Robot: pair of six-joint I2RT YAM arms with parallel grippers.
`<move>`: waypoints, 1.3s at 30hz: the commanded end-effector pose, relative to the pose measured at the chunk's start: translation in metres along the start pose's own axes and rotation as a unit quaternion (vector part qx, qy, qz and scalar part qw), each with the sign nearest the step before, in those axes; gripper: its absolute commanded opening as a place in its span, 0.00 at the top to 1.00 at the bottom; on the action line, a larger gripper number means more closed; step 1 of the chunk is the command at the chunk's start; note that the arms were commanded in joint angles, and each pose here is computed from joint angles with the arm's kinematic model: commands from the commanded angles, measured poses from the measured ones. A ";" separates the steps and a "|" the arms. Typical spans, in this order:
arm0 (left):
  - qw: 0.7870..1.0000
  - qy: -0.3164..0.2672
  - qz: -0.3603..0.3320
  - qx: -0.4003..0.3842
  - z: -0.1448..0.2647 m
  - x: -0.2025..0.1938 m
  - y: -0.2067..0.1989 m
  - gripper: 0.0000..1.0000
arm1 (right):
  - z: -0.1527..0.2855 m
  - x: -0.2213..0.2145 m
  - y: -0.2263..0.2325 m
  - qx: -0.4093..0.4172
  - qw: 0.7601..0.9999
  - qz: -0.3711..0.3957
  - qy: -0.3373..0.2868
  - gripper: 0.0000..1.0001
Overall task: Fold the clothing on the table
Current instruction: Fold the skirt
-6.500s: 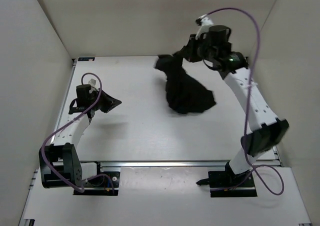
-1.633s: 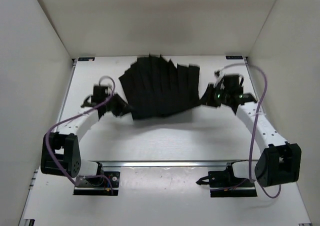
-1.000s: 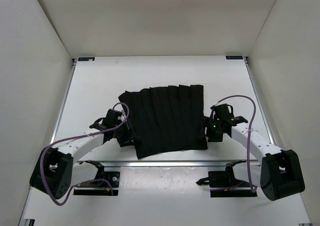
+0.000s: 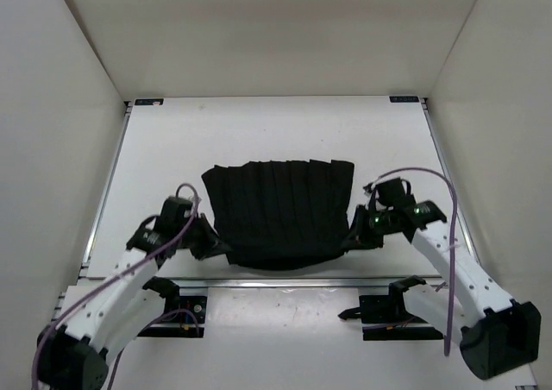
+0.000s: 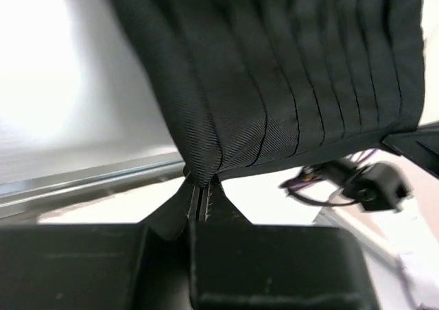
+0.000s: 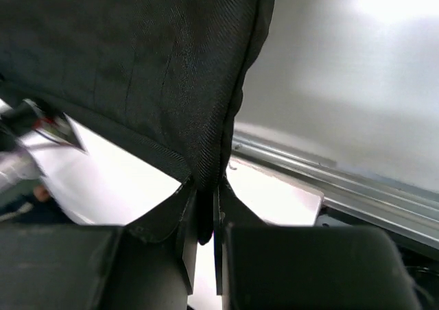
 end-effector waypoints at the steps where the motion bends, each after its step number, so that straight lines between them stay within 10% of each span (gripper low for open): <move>1: 0.999 -0.040 -0.014 -0.012 0.011 0.063 -0.036 1.00 | 0.022 0.049 0.039 0.054 0.998 0.012 -0.034 1.00; 4: 0.996 -0.085 -0.009 0.004 0.004 0.150 -0.044 1.00 | 0.033 0.129 0.065 0.064 0.994 0.023 -0.088 1.00; 6: 0.993 -0.112 0.009 0.035 -0.003 0.207 -0.032 0.81 | 0.031 0.180 0.076 0.071 0.991 0.018 -0.114 0.98; 10: 0.992 -0.113 0.062 -0.005 -0.033 0.274 -0.028 0.61 | 0.027 0.263 0.082 0.072 0.985 0.010 -0.158 0.58; 14: 0.987 -0.126 0.085 -0.042 -0.034 0.271 -0.031 0.50 | 0.012 0.274 0.061 0.044 0.984 0.018 -0.172 0.36; 28: 0.992 -0.072 0.089 0.049 -0.099 0.167 0.002 0.40 | -0.056 0.282 -0.031 0.009 0.987 -0.043 -0.156 0.31; 32: 0.993 -0.046 0.078 0.074 -0.127 0.169 0.003 0.43 | -0.077 0.288 -0.021 0.016 0.992 -0.030 -0.120 0.37; 35: 0.994 -0.028 0.075 0.079 -0.141 0.170 0.002 0.86 | -0.082 0.282 -0.033 0.005 0.995 -0.052 -0.082 0.97; 39: 0.995 -0.023 0.067 0.072 -0.151 0.165 -0.005 1.00 | -0.053 0.269 -0.059 -0.031 0.992 -0.076 -0.099 1.00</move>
Point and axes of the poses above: each gripper's point midway between its finger pads, its own z axis back along the fingers, its own y axis along the line the jaws close on, x = y × z, the point moved 4 cm from there along z, back along the fingers, and after that the axes turned 12 degrees about -z, right-handed, at the moved point
